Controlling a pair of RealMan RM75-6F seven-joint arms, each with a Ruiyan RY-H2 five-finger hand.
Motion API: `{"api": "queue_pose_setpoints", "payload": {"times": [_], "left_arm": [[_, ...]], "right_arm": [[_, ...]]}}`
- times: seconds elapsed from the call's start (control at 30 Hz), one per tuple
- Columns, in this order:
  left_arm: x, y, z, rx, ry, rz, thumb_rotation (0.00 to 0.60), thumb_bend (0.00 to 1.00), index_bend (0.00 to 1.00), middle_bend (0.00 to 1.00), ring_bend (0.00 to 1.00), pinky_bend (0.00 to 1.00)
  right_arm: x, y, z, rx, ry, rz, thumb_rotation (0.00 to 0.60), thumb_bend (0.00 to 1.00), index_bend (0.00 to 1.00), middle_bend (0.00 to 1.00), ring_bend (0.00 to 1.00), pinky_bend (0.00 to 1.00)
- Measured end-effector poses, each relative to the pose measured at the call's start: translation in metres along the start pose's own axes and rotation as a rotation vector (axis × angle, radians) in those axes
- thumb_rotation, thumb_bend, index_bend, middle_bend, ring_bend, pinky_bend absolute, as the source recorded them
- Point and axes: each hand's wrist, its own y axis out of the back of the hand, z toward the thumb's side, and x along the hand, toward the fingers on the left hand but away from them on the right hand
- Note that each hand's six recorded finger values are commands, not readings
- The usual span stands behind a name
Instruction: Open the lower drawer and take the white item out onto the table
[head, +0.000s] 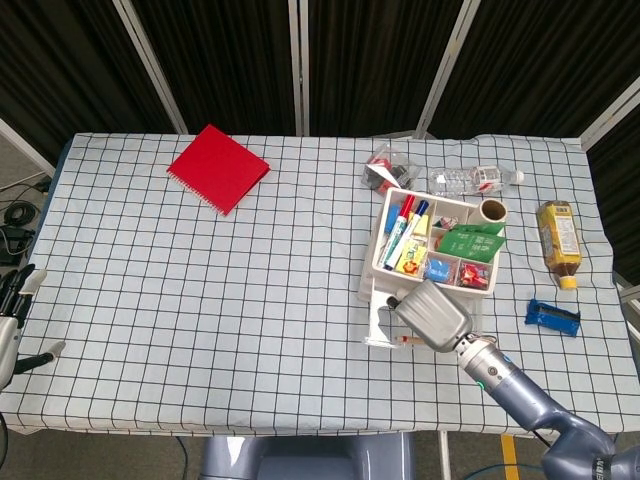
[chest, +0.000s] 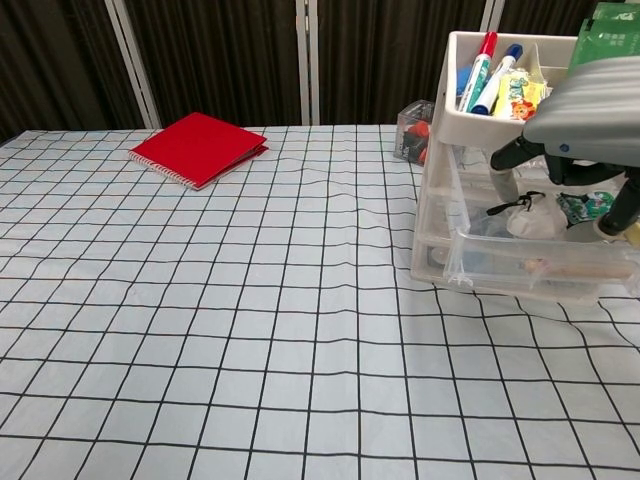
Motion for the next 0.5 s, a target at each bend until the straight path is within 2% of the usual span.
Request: {"api": "queue_pose_setpoints", "payload": {"times": [0.33, 0.5], "left_arm": [[-0.0002, 0.0007, -0.0004, -0.005, 0.000, -0.001, 0.600, 0.12, 0.00, 0.00, 0.00, 0.00], [-0.0001, 0.0010, -0.0008, -0.006, 0.001, -0.001, 0.600, 0.12, 0.00, 0.00, 0.00, 0.00]], "right_arm": [[-0.0017, -0.0034, 0.0044, 0.005, 0.011, -0.032, 0.600, 0.10, 0.59, 1.00, 1.00, 0.75], [-0.0010, -0.0051, 0.0077, -0.005, 0.024, -0.040, 0.600, 0.16, 0.64, 1.00, 1.00, 0.75]]}}
